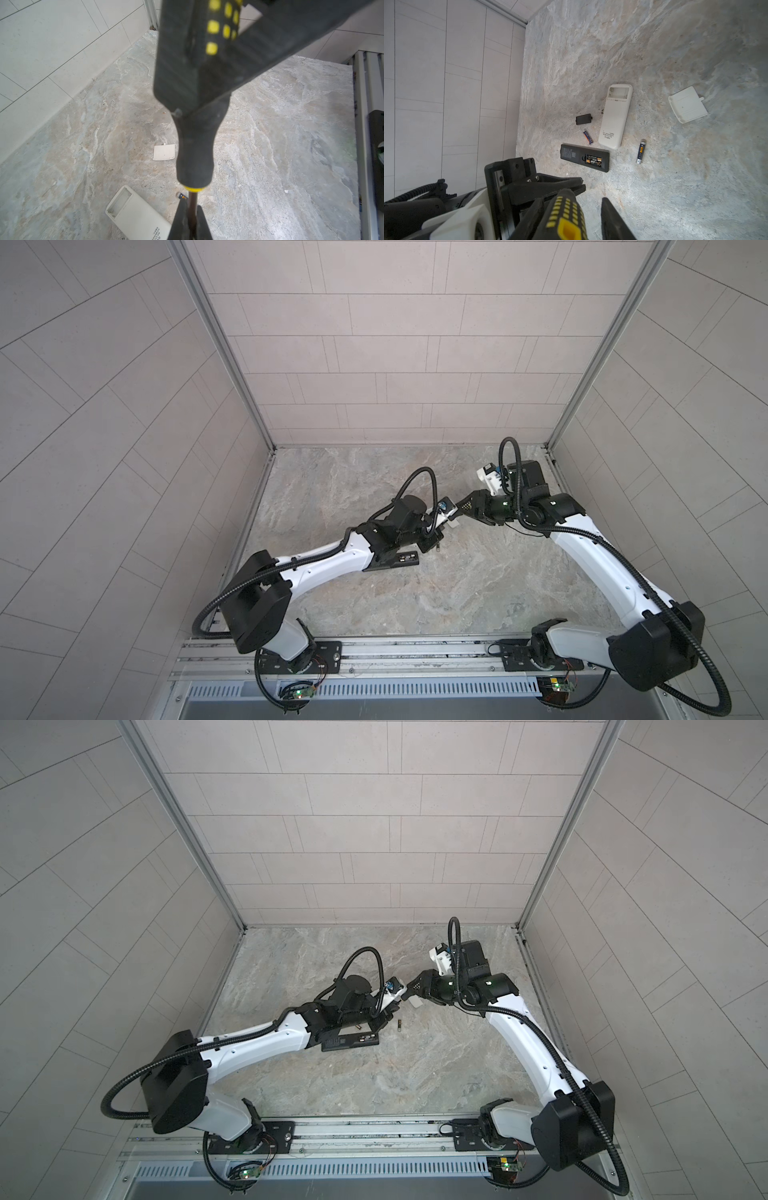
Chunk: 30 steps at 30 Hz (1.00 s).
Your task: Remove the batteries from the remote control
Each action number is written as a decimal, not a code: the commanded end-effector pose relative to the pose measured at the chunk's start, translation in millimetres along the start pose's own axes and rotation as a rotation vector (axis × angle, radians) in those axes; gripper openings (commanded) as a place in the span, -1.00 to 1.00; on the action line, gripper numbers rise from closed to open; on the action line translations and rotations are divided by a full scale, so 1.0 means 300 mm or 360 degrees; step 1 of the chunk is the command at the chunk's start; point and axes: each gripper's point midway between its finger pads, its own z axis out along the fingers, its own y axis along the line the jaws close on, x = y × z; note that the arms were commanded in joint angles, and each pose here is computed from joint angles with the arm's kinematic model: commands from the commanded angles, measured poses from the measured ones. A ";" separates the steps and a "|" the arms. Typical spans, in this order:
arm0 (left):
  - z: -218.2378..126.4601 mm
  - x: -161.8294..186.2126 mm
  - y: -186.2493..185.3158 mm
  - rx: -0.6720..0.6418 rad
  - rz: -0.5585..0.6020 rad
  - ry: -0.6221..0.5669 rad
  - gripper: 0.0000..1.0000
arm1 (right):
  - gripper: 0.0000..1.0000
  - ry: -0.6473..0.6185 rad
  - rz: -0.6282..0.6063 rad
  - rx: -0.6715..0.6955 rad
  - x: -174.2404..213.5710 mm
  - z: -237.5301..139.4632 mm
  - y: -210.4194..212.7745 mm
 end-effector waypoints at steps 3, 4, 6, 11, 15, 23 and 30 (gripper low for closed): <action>-0.024 -0.030 -0.023 0.0084 0.0015 -0.0031 -1.00 | -0.07 0.0055 -0.0067 -0.0017 0.023 -0.015 0.014; -0.023 -0.031 -0.021 0.0082 0.0019 -0.0029 -1.00 | -0.10 0.0071 -0.0059 -0.0021 0.028 -0.010 0.012; -0.021 -0.036 -0.021 0.0083 0.0027 -0.0034 -1.00 | -0.15 0.0102 -0.0076 -0.0054 0.036 -0.004 0.019; -0.017 -0.040 -0.020 0.0086 0.0044 -0.0024 -1.00 | -0.31 0.0153 -0.0066 -0.0043 0.051 0.004 0.009; -0.020 -0.045 -0.021 0.0093 0.0053 -0.0026 -1.00 | -0.59 0.0167 -0.0063 -0.0032 0.054 0.011 0.001; -0.063 0.003 0.084 -0.0185 -0.0040 0.0074 -0.15 | -0.75 0.0037 -0.0014 0.0141 0.011 -0.001 -0.053; -0.224 0.169 0.147 -0.0297 -0.0165 0.0295 0.21 | -0.74 -0.0265 0.0236 0.0371 -0.044 -0.024 -0.165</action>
